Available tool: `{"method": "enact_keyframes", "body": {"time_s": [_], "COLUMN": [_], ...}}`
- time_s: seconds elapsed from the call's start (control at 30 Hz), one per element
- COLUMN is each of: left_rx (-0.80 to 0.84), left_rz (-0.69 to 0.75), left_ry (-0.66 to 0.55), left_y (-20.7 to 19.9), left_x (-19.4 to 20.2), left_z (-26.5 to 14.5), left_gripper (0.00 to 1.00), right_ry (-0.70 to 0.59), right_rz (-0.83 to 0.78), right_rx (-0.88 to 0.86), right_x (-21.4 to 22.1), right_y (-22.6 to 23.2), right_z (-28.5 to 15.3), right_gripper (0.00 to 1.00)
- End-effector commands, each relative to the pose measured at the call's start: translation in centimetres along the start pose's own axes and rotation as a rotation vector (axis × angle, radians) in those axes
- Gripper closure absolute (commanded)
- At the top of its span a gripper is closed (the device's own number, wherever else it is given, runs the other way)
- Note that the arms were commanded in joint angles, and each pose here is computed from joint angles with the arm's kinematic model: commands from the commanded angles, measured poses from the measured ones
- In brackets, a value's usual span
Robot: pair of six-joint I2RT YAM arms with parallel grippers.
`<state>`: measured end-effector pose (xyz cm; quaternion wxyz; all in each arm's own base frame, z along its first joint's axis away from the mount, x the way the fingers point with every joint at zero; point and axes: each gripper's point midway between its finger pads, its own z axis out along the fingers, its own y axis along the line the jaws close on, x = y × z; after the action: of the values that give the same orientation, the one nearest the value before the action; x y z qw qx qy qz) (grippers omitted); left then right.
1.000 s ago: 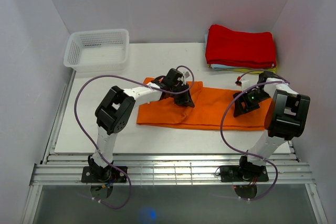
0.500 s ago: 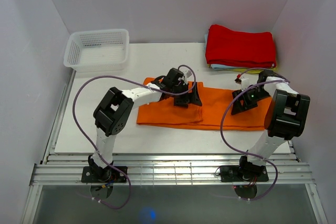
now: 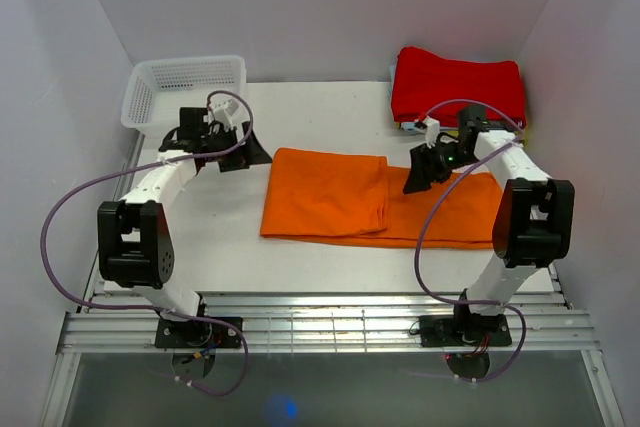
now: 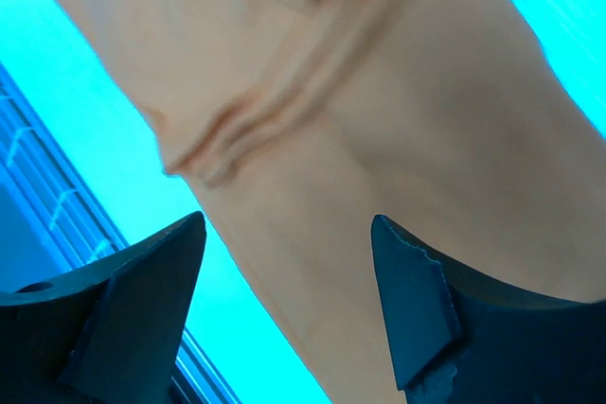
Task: Fold and stack the trousers
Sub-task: Fold the trousers
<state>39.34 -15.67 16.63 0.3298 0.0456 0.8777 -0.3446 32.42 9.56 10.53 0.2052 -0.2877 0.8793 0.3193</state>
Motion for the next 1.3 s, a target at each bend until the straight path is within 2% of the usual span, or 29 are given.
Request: {"method": "enact_keyframes", "body": {"time_s": [0.0,0.17,0.27,0.4,0.53,0.57,0.83,0.93,1.17,1.27], "left_rx": [0.042,0.097,0.164,0.236,0.291,0.309,0.321,0.278,0.339,0.321], "left_rz": [-0.039,-0.092,-0.163,-0.240,-0.344,-0.370,-0.418,-0.443,-0.469,-0.483], "left_ry": [0.171,0.202,0.257,0.259,0.276,0.280,0.262,0.239,0.240,0.236], "left_y": [2.7,5.8,6.1,6.3,6.5,6.2,6.8,7.7,7.5,8.0], "left_x": [5.9,8.0,10.6,12.8,14.4,14.5,14.8,14.6,14.3,13.9], "left_z": [-1.3,-1.3,-0.4,0.8,2.0,2.1,4.2,5.0,5.9,6.7], "left_gripper": [0.07,0.13,0.14,0.15,0.21,0.25,0.35,0.34,0.36,0.25], "right_ry": [-0.056,0.044,0.126,0.235,0.272,0.280,0.325,0.338,0.348,0.350], "right_rz": [-0.066,-0.095,-0.072,-0.043,-0.032,-0.032,-0.053,-0.057,-0.068,-0.068], "right_rx": [-0.152,-0.191,-0.129,-0.050,-0.037,-0.035,-0.019,-0.014,-0.002,0.002], "right_x": [-4.0,-3.5,-0.9,3.1,4.8,5.0,5.9,6.2,6.2,6.1], "right_y": [4.7,6.1,4.4,2.0,1.6,1.6,1.6,1.7,1.4,1.3], "right_z": [2.5,6.8,8.5,9.9,10.4,10.4,10.5,10.5,10.6,10.7], "right_gripper": [0.25,0.30,0.32,0.35,0.37,0.37,0.43,0.43,0.43,0.44]}}
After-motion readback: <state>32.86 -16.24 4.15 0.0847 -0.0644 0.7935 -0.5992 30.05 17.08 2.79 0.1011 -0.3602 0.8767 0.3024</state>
